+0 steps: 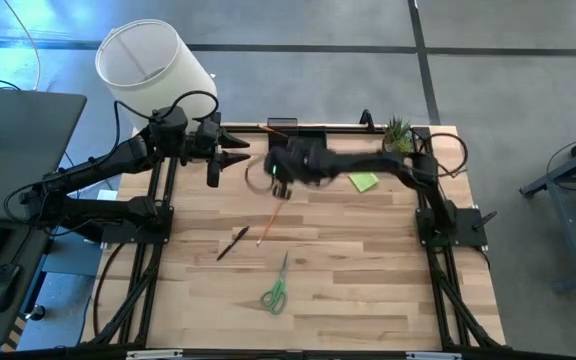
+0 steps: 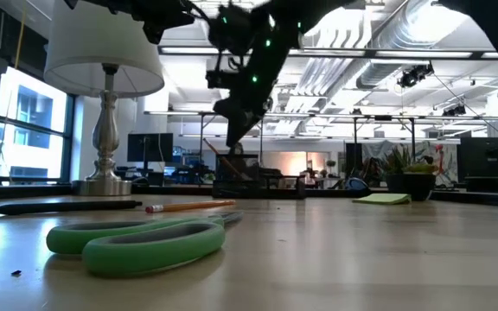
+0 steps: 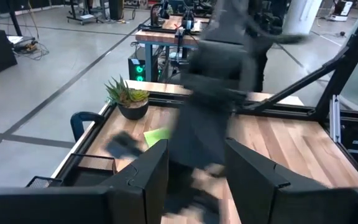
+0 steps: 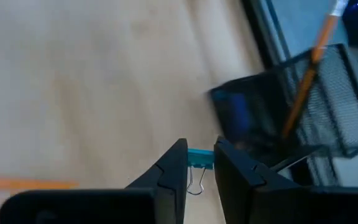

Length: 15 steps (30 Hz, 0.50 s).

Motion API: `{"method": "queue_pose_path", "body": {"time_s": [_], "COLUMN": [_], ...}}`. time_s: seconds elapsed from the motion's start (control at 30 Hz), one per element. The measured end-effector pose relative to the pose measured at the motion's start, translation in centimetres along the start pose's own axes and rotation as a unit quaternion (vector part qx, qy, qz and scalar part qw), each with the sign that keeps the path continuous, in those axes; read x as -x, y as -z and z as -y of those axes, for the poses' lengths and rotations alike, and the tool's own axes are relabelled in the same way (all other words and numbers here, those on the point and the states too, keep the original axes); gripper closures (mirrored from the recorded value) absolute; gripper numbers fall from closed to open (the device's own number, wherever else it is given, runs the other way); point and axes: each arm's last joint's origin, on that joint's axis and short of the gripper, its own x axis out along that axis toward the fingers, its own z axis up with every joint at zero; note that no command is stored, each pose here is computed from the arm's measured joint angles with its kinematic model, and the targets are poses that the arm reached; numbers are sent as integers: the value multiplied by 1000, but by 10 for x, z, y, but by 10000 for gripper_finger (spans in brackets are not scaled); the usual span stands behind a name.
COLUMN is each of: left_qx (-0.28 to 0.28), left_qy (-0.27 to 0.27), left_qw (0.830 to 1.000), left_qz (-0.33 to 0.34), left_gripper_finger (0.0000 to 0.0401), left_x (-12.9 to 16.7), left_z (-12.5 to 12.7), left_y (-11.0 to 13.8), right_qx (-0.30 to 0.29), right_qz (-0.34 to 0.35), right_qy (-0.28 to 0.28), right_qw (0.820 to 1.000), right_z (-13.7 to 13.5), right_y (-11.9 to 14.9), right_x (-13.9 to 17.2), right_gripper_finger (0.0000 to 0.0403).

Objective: Pick and place office supplies into organizer
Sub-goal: Put the blue binder clip into the black desk organizer

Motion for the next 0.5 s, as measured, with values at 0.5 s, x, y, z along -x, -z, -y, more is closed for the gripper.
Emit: {"method": "queue_pose_path", "body": {"time_s": [0.5], "left_qx": [-18], "left_qy": [-32], "left_qw": [999], "left_qz": [1], "left_gripper_finger": [261], "left_x": [0], "left_z": [-2], "left_y": [0], "right_qx": [-129], "right_qz": [66], "right_qy": [-138], "right_qw": [980], "right_z": [127], "right_y": [19], "right_x": [-44], "right_gripper_finger": [341]}}
